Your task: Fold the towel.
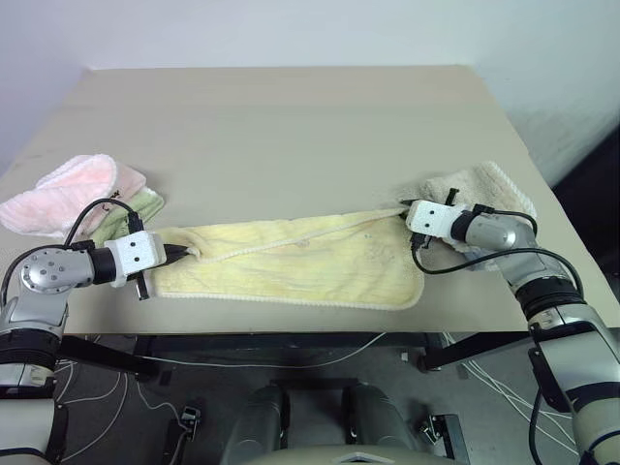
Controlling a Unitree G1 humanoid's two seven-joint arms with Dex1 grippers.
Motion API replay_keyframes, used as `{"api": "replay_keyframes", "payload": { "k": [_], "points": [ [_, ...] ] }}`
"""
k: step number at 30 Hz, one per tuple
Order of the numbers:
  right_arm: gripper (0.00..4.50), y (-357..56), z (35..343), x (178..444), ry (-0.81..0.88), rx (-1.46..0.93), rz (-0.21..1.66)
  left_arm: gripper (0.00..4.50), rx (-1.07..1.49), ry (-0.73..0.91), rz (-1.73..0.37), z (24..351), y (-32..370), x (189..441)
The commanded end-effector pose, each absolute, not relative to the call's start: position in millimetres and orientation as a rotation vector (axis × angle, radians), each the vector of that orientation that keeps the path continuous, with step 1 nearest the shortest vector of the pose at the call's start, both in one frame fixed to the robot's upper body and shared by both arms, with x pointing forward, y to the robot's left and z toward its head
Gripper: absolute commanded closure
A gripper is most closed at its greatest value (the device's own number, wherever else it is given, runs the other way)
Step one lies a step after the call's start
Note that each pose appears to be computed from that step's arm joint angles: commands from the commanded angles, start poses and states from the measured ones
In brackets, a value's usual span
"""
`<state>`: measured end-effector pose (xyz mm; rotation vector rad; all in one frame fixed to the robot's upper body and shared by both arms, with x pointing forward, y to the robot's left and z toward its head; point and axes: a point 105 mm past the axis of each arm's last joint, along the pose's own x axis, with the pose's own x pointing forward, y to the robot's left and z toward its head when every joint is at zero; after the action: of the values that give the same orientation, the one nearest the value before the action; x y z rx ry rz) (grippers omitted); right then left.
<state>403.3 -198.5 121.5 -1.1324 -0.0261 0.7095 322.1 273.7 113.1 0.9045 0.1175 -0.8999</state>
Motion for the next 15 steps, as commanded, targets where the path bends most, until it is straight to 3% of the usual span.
{"api": "replay_keyframes", "payload": {
  "k": [1, 7, 15],
  "points": [
    [4.49, -192.0, 139.2, 404.8, -0.095, -1.123, 0.709, 4.5, 0.915, 0.076, -0.873, 122.6, 273.4, 324.0],
    [4.49, -195.0, 156.1, 407.9, -0.131, -1.117, 0.675, 4.5, 0.763, -0.01, -0.74, 143.3, 276.9, 340.1],
    [4.49, -209.0, 230.8, 427.0, -0.236, -1.065, 0.531, 4.5, 0.574, -0.196, -0.476, 219.2, 283.0, 390.1]
  ]
}}
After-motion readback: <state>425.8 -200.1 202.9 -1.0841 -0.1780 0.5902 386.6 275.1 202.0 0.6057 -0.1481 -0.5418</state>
